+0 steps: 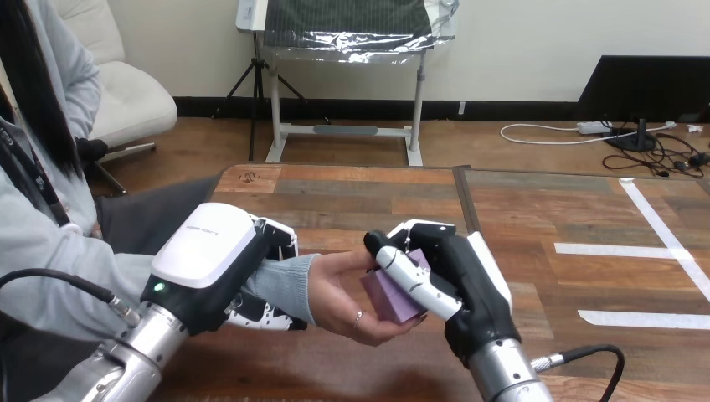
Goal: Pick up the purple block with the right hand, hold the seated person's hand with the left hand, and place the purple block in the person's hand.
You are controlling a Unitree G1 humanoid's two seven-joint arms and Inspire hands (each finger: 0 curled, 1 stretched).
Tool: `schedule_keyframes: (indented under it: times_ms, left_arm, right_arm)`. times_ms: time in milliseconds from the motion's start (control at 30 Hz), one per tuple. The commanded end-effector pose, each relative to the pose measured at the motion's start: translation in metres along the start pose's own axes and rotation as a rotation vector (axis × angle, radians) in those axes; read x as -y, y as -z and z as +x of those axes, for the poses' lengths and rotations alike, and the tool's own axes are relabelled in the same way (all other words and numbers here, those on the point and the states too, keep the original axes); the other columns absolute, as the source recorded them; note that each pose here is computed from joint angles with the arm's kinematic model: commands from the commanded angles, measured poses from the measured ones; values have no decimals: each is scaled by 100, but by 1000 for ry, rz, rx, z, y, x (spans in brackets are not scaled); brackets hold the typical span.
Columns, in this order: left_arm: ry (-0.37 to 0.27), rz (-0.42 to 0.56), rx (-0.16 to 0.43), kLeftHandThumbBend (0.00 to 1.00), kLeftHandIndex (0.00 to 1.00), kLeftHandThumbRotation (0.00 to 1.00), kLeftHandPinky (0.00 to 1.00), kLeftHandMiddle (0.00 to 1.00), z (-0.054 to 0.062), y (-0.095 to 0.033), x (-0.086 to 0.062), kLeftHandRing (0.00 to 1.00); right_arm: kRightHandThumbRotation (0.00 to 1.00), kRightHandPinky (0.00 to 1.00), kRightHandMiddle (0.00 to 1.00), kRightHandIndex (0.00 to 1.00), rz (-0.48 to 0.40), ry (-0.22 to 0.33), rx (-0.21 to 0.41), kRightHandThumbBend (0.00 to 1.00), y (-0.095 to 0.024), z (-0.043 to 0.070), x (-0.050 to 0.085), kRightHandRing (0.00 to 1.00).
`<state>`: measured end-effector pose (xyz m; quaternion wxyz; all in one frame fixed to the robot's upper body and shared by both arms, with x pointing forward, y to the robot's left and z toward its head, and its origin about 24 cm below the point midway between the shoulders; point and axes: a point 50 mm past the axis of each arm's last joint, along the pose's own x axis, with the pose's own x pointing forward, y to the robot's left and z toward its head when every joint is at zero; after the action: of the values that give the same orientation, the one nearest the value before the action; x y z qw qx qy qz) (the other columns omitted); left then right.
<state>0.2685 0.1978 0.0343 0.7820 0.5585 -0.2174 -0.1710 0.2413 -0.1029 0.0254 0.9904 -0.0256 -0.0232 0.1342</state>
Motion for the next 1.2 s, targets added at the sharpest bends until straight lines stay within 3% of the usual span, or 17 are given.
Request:
schedule_keyframes:
  times_ms: [0,600,1167]
  left_arm:
    - [-200,1,127,86,31,19,23,29,44,-19,-39,25]
    - [-201,-23,135,89,31,18,23,30,54,-24,-33,26]
    - [-215,-49,132,89,32,18,22,30,55,-27,-28,25]
  right_arm:
    - [10,0,9,13,-11,-32,118,21,-24,9,-16,5]
    - [2,1,10,13,-77,-31,152,20,-35,13,-35,5]
    - [5,1,11,15,-94,-30,171,20,-38,19,-35,6]
